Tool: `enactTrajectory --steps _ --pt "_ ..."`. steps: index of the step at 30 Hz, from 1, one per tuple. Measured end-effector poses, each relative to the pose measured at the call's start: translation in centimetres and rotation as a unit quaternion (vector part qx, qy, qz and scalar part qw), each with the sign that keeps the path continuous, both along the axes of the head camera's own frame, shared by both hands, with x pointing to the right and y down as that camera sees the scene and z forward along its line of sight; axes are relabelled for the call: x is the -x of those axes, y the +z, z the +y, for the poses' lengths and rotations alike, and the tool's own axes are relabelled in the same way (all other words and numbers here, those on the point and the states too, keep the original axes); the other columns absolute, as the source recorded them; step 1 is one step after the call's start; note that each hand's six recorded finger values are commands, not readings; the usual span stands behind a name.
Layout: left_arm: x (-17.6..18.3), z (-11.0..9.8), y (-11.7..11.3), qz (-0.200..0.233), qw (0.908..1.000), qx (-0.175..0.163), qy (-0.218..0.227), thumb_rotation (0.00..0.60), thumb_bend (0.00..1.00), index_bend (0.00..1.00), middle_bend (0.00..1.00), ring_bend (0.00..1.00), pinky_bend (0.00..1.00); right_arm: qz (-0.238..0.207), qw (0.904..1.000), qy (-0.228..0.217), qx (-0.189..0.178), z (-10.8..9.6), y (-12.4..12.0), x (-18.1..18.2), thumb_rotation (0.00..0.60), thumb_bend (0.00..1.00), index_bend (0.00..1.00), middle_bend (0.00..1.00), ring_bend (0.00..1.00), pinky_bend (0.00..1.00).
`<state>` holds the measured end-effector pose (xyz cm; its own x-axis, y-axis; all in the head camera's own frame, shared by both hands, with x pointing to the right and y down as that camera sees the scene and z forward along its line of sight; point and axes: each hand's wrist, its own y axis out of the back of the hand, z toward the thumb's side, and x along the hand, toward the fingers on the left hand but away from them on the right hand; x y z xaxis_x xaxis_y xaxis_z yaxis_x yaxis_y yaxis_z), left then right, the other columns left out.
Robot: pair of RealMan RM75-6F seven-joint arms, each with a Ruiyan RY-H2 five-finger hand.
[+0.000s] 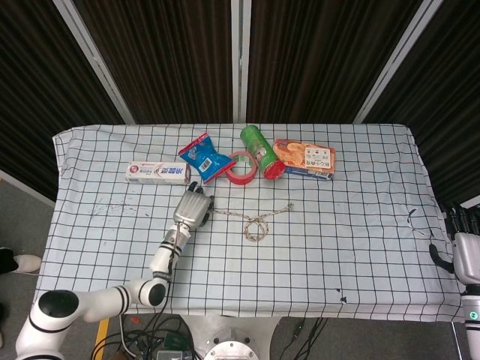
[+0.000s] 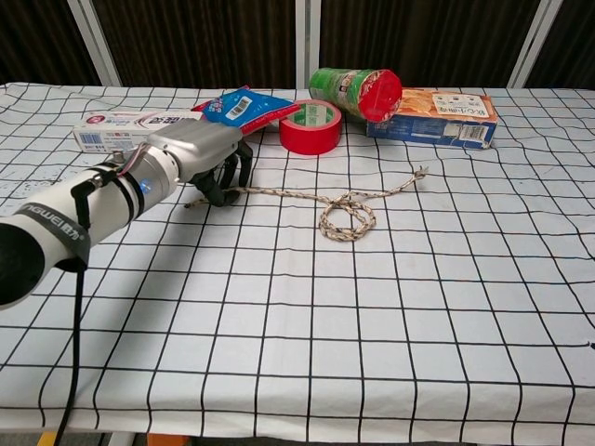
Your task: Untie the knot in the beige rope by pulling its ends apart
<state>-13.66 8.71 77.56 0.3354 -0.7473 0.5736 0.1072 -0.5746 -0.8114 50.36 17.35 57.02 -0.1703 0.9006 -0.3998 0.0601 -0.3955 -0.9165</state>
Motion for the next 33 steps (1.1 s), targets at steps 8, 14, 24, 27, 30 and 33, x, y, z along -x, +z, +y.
enactTrajectory --steps 8,14,24,27,30,33 --pt "0.5 -0.1 -0.6 0.007 1.0 -0.005 -0.001 0.6 0.37 0.5 0.61 0.27 0.14 0.0 1.0 -0.009 0.002 -0.3 0.1 0.5 0.6 0.31 0.0 0.0 0.0 0.0" --pt "1.4 0.0 -1.2 0.009 0.9999 -0.009 -0.005 0.6 0.37 0.52 0.62 0.27 0.16 0.001 0.9998 -0.021 0.003 -1.0 0.1 1.4 0.6 0.32 0.0 0.0 0.0 0.0" --pt "3.1 0.7 -1.9 0.019 0.9998 -0.002 -0.004 0.6 0.37 0.52 0.63 0.28 0.16 0.008 0.9967 -0.079 0.011 -3.5 0.5 4.8 0.6 0.31 0.0 0.0 0.0 0.0" --pt "3.0 0.9 -1.8 0.024 0.9997 0.002 -0.004 0.6 0.37 0.52 0.63 0.28 0.16 0.011 0.9938 -0.109 0.018 -5.0 1.0 6.5 0.6 0.31 0.0 0.01 0.0 0.0" --pt "2.9 0.9 -1.7 0.029 0.9996 0.003 -0.006 0.6 0.37 0.52 0.63 0.28 0.16 0.015 0.9893 -0.142 0.031 -6.7 1.8 8.5 0.6 0.32 0.0 0.0 0.0 0.0" --pt "2.8 0.7 -1.7 0.032 0.9994 0.002 -0.009 0.6 0.37 0.52 0.63 0.28 0.16 0.019 0.9828 -0.177 0.048 -8.6 2.9 11.0 0.6 0.31 0.0 0.0 0.0 0.0"
